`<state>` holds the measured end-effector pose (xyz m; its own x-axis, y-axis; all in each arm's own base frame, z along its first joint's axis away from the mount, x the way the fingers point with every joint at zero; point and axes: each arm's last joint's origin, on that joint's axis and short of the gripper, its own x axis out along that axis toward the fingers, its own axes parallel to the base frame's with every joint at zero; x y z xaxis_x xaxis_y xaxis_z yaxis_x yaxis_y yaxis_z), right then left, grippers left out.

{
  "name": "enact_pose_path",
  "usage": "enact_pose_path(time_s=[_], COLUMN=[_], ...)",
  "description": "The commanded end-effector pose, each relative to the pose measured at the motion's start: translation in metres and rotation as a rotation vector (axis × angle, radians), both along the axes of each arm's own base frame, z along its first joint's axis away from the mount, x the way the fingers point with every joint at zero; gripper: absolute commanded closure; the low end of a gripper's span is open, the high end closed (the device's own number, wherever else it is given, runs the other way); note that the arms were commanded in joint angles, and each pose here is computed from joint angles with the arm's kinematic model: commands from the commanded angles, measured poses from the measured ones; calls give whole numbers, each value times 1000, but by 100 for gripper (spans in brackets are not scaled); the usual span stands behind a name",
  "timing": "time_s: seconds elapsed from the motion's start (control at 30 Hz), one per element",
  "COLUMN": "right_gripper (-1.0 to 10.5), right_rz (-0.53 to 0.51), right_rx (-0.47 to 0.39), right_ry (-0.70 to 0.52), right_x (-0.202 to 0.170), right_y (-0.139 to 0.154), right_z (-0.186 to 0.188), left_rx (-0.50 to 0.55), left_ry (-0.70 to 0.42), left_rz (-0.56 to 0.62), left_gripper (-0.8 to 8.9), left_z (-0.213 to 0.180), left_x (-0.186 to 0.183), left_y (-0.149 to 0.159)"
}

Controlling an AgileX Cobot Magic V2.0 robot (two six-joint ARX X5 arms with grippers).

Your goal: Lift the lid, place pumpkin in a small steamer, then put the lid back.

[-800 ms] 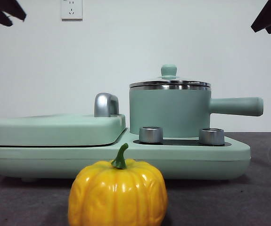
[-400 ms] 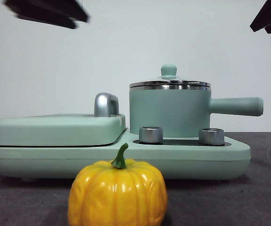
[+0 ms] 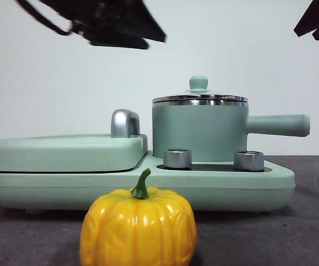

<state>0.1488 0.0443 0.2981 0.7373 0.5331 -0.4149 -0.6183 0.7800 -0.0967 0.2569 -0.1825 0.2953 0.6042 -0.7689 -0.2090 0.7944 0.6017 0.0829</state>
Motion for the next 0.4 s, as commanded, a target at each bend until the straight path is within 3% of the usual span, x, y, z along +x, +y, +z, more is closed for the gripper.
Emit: enact_pose_path(time_s=[0.03, 0.4], right_gripper=[657, 657], right_rz=[-1, -2], right_rx=[15, 14], right_ry=[-14, -15], right_x=[1, 1], right_y=[1, 1], right_z=[6, 6], left_rx=[-11, 11], left_ry=[6, 33], left_rz=[-13, -57], left_gripper=[563, 563], left_z=[2, -8], left_x=[14, 57], left_y=[-17, -68])
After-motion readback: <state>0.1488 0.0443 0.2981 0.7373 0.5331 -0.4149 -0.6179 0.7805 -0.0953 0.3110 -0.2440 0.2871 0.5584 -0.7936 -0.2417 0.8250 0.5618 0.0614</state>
